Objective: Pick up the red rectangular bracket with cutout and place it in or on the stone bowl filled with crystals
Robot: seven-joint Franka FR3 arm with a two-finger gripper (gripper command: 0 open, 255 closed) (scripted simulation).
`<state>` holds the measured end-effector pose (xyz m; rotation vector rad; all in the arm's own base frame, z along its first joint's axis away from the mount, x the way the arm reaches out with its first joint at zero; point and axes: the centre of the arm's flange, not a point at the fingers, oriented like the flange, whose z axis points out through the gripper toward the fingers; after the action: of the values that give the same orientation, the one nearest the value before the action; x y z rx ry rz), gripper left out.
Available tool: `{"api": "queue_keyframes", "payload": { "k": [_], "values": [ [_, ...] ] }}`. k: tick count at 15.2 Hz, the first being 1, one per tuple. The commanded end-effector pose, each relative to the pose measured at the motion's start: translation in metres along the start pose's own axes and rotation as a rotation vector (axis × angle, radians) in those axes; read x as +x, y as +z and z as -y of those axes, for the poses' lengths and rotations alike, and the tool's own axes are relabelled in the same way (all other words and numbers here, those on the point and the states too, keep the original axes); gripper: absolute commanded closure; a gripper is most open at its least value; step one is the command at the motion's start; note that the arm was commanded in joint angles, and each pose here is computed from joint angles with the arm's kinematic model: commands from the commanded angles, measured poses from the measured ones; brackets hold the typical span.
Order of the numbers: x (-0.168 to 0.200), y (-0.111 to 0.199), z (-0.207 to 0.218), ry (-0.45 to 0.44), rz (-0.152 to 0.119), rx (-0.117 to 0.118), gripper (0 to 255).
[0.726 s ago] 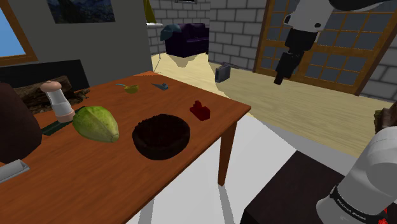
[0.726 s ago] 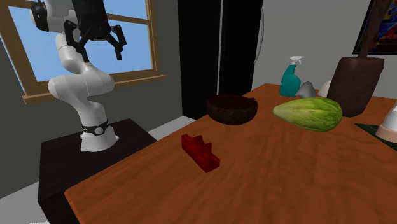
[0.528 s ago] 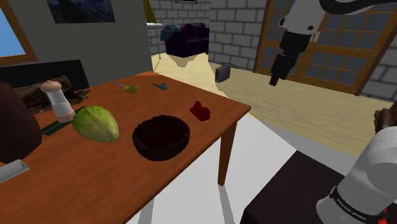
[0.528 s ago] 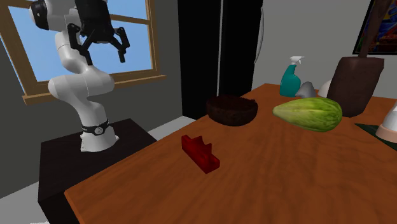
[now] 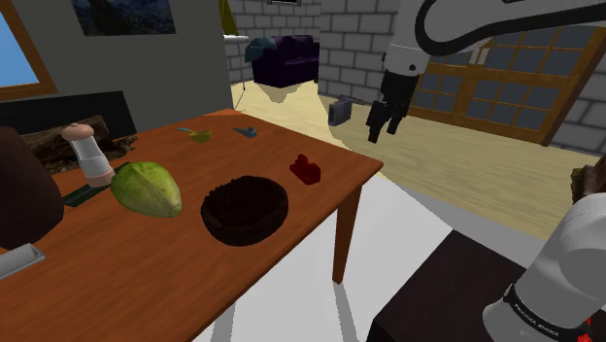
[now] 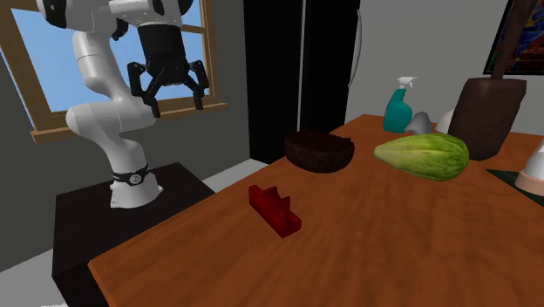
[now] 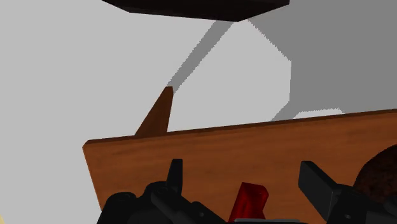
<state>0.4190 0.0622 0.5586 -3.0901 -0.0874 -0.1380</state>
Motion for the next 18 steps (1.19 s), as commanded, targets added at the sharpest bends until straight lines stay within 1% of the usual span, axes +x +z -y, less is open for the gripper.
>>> {"api": "queue_keyframes", "payload": {
  "k": [1,18],
  "values": [
    [0.022,0.016,0.005,0.009,0.003,0.005,0],
    [0.2,0.15,0.049,0.083,0.034,0.048,0]
  ]
}}
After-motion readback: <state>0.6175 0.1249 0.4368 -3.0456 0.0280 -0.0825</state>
